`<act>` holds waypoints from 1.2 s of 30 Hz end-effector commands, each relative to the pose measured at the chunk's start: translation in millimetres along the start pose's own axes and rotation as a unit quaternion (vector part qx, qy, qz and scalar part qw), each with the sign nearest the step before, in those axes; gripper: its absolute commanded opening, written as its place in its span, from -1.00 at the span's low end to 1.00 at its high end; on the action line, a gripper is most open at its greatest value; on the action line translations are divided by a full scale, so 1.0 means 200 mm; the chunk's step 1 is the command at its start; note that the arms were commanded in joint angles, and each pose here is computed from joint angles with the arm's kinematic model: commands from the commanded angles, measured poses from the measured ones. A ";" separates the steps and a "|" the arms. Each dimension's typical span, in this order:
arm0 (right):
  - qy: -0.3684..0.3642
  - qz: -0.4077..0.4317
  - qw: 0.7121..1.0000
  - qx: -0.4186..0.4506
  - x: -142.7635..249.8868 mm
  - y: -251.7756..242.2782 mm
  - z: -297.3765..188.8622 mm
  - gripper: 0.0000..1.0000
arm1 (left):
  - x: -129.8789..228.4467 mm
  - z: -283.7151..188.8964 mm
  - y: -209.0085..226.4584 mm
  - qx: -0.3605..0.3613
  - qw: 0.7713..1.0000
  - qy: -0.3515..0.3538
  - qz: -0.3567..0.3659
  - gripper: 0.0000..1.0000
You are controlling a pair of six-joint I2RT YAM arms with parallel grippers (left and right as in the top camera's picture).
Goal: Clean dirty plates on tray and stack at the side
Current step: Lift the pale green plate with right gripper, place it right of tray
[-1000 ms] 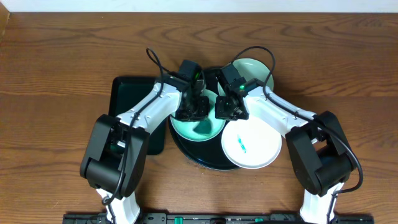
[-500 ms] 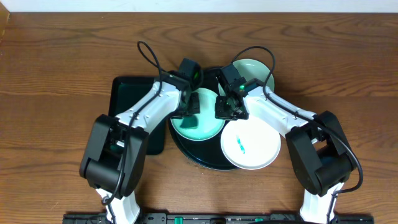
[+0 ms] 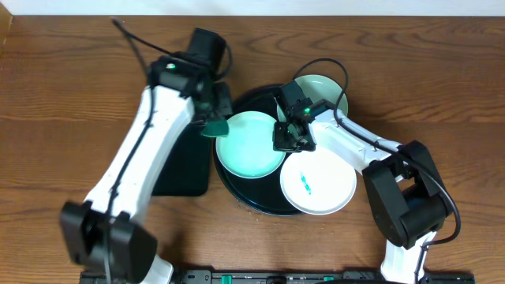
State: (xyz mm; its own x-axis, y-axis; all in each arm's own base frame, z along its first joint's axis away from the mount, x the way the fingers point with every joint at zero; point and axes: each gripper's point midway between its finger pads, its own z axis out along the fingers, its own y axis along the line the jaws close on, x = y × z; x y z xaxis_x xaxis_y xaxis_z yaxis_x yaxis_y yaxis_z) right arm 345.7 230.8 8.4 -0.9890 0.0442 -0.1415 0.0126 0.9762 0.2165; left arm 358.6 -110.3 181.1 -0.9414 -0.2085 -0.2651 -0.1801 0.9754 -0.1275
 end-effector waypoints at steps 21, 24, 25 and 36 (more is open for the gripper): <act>-0.303 -0.206 0.881 0.300 -0.24 0.14 -0.88 -0.98 | -0.17 -0.06 0.45 -0.041 0.994 -0.022 -0.100 -0.86; -0.366 -0.205 0.842 0.338 -0.22 0.18 -1.07 -0.98 | -0.17 -0.06 0.45 -0.041 0.994 -0.024 -0.100 -0.85; -0.385 -0.204 0.830 0.350 -0.21 0.19 -1.13 -0.98 | -0.17 -0.06 0.45 -0.041 0.994 -0.025 -0.100 -0.85; -0.444 -0.224 0.772 0.395 -0.12 0.27 -1.35 -0.98 | -0.18 -0.06 0.45 -0.039 0.994 -0.028 -0.100 -0.85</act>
State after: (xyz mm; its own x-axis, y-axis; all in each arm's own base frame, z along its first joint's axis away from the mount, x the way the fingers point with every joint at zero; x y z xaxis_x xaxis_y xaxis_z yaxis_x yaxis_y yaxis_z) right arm 331.8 230.3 262.9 -0.4694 -0.5333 -0.7038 0.0609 0.7756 -0.6283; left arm 371.2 -17.3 187.0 -0.8673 -0.4115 -0.2800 -0.3951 0.9113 -0.1155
